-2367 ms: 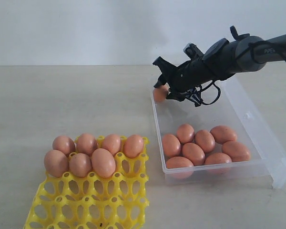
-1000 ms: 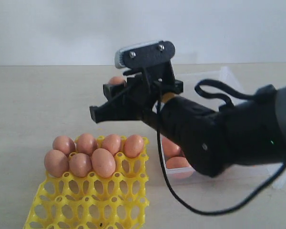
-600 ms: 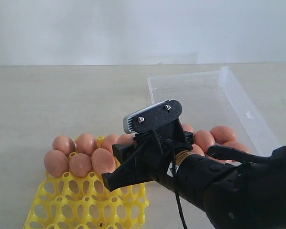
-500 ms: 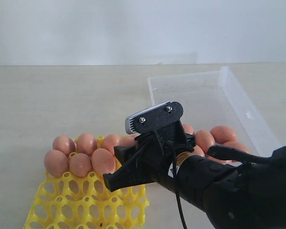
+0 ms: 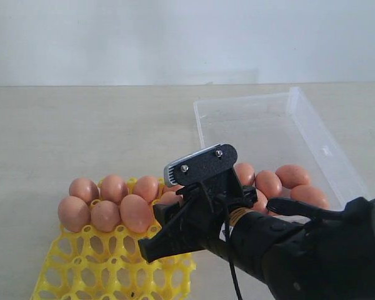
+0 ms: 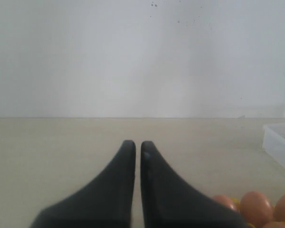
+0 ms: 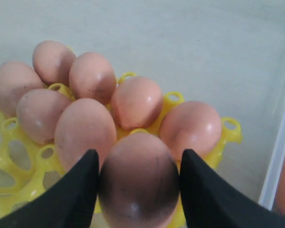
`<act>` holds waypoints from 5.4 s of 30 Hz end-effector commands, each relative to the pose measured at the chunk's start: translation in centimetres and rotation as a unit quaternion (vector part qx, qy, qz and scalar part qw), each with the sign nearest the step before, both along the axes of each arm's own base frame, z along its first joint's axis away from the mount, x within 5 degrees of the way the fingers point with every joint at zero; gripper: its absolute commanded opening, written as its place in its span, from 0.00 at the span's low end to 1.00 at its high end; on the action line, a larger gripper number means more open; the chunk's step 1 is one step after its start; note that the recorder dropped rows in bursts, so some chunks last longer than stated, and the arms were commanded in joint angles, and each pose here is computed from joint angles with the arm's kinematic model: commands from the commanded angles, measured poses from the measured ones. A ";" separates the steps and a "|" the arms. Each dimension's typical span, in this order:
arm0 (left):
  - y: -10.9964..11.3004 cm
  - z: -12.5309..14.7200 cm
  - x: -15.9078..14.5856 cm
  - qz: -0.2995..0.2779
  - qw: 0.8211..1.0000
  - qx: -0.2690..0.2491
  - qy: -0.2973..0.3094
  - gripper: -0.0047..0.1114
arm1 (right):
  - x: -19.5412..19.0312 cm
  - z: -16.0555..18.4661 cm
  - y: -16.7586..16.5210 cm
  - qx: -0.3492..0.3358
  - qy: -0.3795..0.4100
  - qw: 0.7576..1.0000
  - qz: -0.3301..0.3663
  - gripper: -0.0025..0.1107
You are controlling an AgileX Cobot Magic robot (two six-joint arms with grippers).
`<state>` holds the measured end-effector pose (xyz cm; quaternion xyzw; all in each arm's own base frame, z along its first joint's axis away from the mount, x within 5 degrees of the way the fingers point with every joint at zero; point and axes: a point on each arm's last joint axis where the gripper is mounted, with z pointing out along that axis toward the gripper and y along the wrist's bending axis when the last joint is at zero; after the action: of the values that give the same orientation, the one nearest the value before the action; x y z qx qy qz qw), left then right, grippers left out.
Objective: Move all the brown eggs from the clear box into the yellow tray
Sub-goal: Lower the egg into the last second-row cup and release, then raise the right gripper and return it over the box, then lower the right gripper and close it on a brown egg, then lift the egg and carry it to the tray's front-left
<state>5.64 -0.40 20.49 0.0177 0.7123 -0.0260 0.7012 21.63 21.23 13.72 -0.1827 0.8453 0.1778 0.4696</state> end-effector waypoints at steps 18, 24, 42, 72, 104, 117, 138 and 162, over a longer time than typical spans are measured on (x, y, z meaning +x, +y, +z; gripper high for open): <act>0.0 -0.1 0.0 0.001 1.000 0.001 0.001 0.08 | 0.4 -2.0 0.1 -0.023 -0.008 1.000 -0.002 0.08; 0.0 -0.1 0.0 0.001 1.000 0.001 0.001 0.08 | 0.2 -2.0 0.4 -0.037 -0.021 0.999 0.029 0.36; 0.0 -0.1 0.0 0.002 1.000 0.001 -0.003 0.08 | 0.1 -2.1 0.4 -0.039 -0.010 0.999 0.031 0.56; 0.0 -0.1 0.0 0.001 1.000 0.001 0.001 0.08 | 5.8 13.8 -13.9 -0.057 -0.056 0.977 -0.197 0.14; 0.0 -0.1 0.0 0.002 1.000 0.001 -0.003 0.08 | 9.7 4.8 -14.0 -0.046 0.226 0.973 -0.025 0.45; 0.0 -0.1 0.0 0.002 1.000 0.001 -0.003 0.08 | 10.8 0.8 -14.4 -0.081 0.310 0.946 -0.052 0.48; 0.0 -0.1 0.0 0.001 1.000 0.001 0.000 0.08 | 11.8 -1.4 -14.7 -0.084 0.300 0.947 -0.082 0.48; 0.0 -0.1 0.0 0.002 1.000 0.001 -0.002 0.08 | 12.7 9.1 -14.7 -0.051 0.017 0.984 -0.172 0.02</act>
<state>5.64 -0.40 20.49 0.0177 0.7123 -0.0260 0.7012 34.32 6.03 20.04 -0.0588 0.9188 0.0784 0.3823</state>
